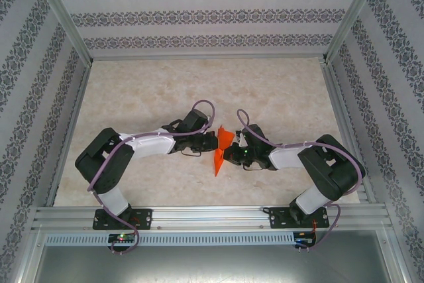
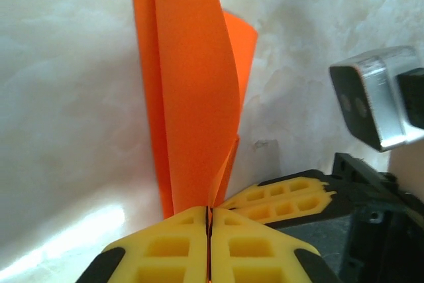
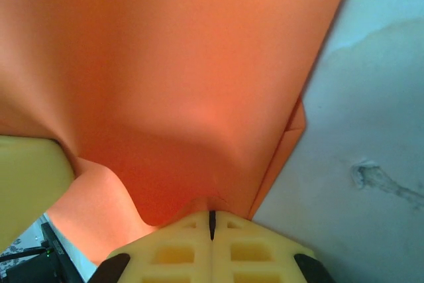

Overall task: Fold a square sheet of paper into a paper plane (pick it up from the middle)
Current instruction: Fold the wing for the fifth time at the center of the table.

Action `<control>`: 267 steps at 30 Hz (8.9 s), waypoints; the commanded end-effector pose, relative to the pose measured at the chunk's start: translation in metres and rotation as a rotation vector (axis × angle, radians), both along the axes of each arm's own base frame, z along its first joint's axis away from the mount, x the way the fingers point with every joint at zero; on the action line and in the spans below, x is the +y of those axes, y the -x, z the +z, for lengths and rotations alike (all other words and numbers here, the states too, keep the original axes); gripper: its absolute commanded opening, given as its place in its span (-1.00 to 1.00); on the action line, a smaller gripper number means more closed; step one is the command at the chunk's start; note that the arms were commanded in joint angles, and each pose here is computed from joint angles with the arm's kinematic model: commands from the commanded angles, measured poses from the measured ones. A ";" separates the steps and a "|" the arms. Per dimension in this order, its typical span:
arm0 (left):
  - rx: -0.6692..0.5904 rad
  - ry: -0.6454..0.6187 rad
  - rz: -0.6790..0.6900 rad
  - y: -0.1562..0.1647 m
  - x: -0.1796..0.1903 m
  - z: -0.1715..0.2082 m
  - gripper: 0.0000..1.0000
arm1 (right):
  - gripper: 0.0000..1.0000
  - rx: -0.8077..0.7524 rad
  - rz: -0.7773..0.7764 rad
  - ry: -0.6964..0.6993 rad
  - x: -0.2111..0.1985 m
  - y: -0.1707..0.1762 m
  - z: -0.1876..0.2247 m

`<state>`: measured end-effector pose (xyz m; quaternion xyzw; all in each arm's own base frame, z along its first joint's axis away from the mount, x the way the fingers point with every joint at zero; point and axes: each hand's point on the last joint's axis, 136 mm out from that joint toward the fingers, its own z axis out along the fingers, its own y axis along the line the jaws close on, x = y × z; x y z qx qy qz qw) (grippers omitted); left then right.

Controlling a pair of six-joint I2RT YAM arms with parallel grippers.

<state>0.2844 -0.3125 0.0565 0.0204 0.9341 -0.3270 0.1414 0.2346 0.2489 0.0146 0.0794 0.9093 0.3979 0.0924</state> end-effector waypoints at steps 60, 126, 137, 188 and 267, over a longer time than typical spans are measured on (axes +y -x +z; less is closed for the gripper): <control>0.012 -0.098 -0.162 0.032 -0.020 -0.007 -0.83 | -1.00 0.071 -0.051 0.047 -0.019 0.010 -0.026; 0.067 0.002 -0.095 0.018 -0.025 -0.039 -0.82 | -1.00 0.009 -0.119 -0.084 -0.016 -0.016 0.018; 0.054 0.006 -0.102 0.017 -0.026 -0.035 -0.81 | -1.00 0.054 -0.122 -0.031 -0.020 -0.019 -0.004; 0.029 0.000 -0.129 0.011 -0.028 -0.039 -0.26 | -1.00 0.056 -0.109 -0.002 -0.024 -0.010 -0.003; -0.108 -0.222 -0.261 0.052 -0.003 -0.031 -0.60 | -1.00 0.005 0.016 0.033 -0.001 -0.052 0.010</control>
